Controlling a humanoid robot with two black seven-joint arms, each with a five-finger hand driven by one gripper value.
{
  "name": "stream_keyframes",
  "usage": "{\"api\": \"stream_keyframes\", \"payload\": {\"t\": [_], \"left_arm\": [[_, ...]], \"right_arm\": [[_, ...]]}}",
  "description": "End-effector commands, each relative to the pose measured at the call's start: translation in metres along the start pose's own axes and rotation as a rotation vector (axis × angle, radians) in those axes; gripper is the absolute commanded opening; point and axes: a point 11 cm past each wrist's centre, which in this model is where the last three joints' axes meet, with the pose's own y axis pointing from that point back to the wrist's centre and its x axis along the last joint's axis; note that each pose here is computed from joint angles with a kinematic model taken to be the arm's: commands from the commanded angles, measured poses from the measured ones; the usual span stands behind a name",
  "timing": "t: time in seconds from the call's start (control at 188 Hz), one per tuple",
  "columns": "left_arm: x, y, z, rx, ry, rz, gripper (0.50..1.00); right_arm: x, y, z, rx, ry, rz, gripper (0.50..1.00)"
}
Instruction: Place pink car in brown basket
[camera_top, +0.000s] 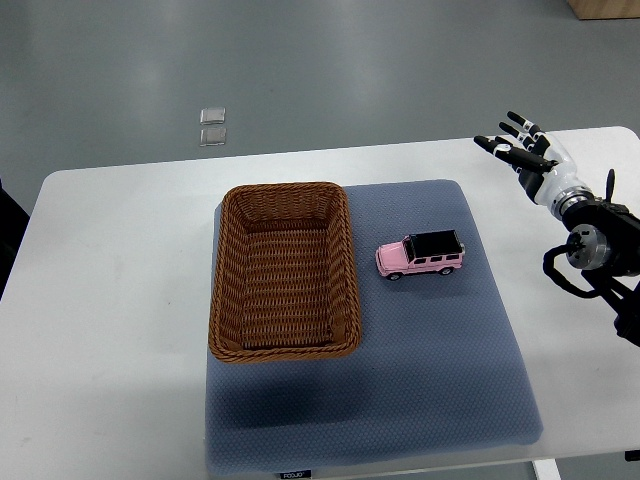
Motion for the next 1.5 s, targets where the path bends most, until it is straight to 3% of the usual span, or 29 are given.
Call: {"api": "stream_keyframes", "payload": {"t": [0.0,1.155,1.496], "left_arm": [[0.000,0.000,0.000,0.000,0.000,-0.001,1.000],[0.000,0.000,0.000,0.000,0.003,-0.001,1.000],[0.000,0.000,0.000,-0.001,0.005,0.001,1.000]], "right_arm": [[0.000,0.000,0.000,0.001,0.002,-0.002,0.919],[-0.008,0.001,-0.003,0.011,0.133,-0.067,0.919],[-0.026,0.003,-0.010,0.031,0.246,-0.201,0.919]]}}
